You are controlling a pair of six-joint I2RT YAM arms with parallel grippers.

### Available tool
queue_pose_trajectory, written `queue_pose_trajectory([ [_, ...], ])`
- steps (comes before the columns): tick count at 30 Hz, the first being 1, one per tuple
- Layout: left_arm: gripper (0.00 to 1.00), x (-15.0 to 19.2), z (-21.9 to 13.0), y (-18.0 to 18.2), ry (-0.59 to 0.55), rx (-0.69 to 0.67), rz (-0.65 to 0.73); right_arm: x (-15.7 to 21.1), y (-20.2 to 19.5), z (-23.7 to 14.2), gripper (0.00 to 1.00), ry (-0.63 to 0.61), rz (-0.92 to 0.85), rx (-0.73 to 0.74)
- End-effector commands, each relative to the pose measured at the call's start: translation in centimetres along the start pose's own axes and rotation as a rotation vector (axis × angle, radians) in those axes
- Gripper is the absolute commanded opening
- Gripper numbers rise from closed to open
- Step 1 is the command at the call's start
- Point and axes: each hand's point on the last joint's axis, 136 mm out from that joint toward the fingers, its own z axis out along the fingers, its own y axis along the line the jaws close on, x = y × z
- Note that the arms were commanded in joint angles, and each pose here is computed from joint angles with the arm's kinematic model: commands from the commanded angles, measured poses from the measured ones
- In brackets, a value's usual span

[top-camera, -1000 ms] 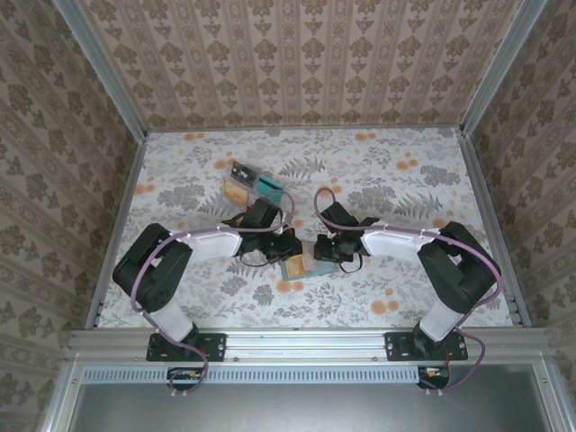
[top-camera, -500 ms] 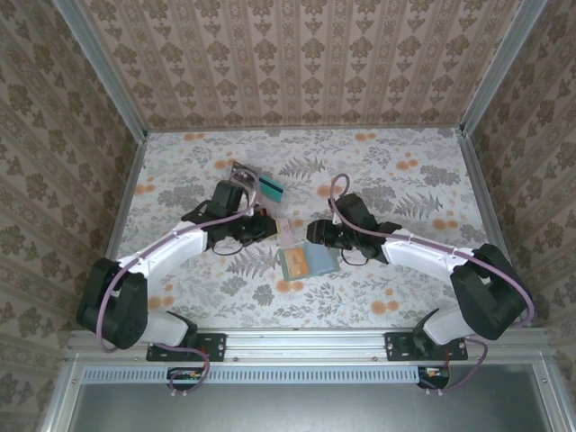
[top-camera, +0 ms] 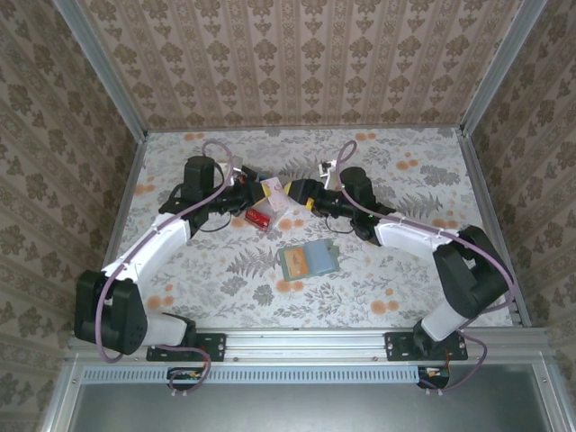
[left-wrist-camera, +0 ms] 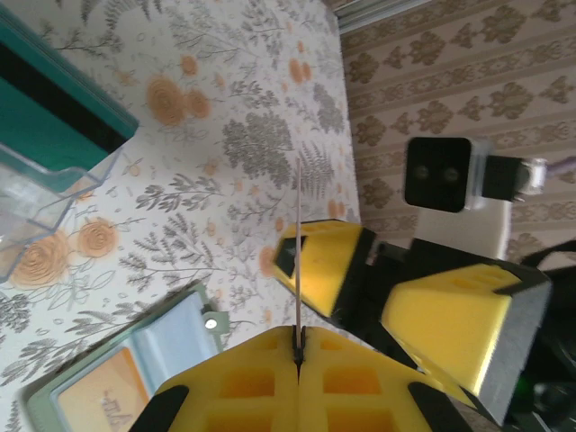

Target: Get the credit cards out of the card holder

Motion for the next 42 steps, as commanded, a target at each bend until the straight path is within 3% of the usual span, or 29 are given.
queue_pose_trajectory([
  [1, 0.0, -1.1, -1.1, -3.0, -0.021, 0.116, 0.004, -0.7, 4.1, 0.6, 0.72, 0.042, 0.043, -0.187],
  [4, 0.0, -1.2, -1.5, -3.3, -0.024, 0.141, -0.017, -0.7, 4.7, 0.8, 0.67, 0.056, 0.063, -0.219],
  [11, 0.0, -1.4, -1.9, -2.4, -0.032, 0.128, -0.064, -0.7, 5.8, 0.5, 0.42, 0.06, 0.083, -0.291],
  [19, 0.0, -1.5, -2.4, -1.4, -0.037, 0.11, -0.108, -0.3, 5.6, 0.3, 0.11, 0.067, 0.049, -0.287],
  [22, 0.01, -1.3, -2.8, 0.1, -0.045, 0.044, -0.134, 0.0, 5.0, 0.3, 0.01, 0.072, 0.011, -0.255],
  [24, 0.17, -0.8, -3.2, 2.2, -0.046, -0.05, -0.162, 0.3, 4.3, 0.4, 0.0, 0.078, -0.024, -0.215],
  [28, 0.58, 0.2, -4.4, 6.8, -0.056, -0.224, -0.192, 1.2, 1.9, 0.5, 0.0, 0.108, -0.152, -0.065],
  [30, 0.7, 0.8, -5.0, 9.0, -0.064, -0.284, -0.22, 1.6, 1.0, 0.5, 0.0, 0.13, -0.237, 0.013],
  [34, 0.86, 1.4, -6.8, 12.5, -0.099, -0.396, -0.23, 2.2, 0.2, 0.6, 0.0, 0.173, -0.459, 0.152],
  [42, 1.0, 2.1, -9.8, 15.7, -0.138, -0.533, -0.237, 2.8, 0.8, 3.2, 0.0, 0.264, -0.899, 0.304],
])
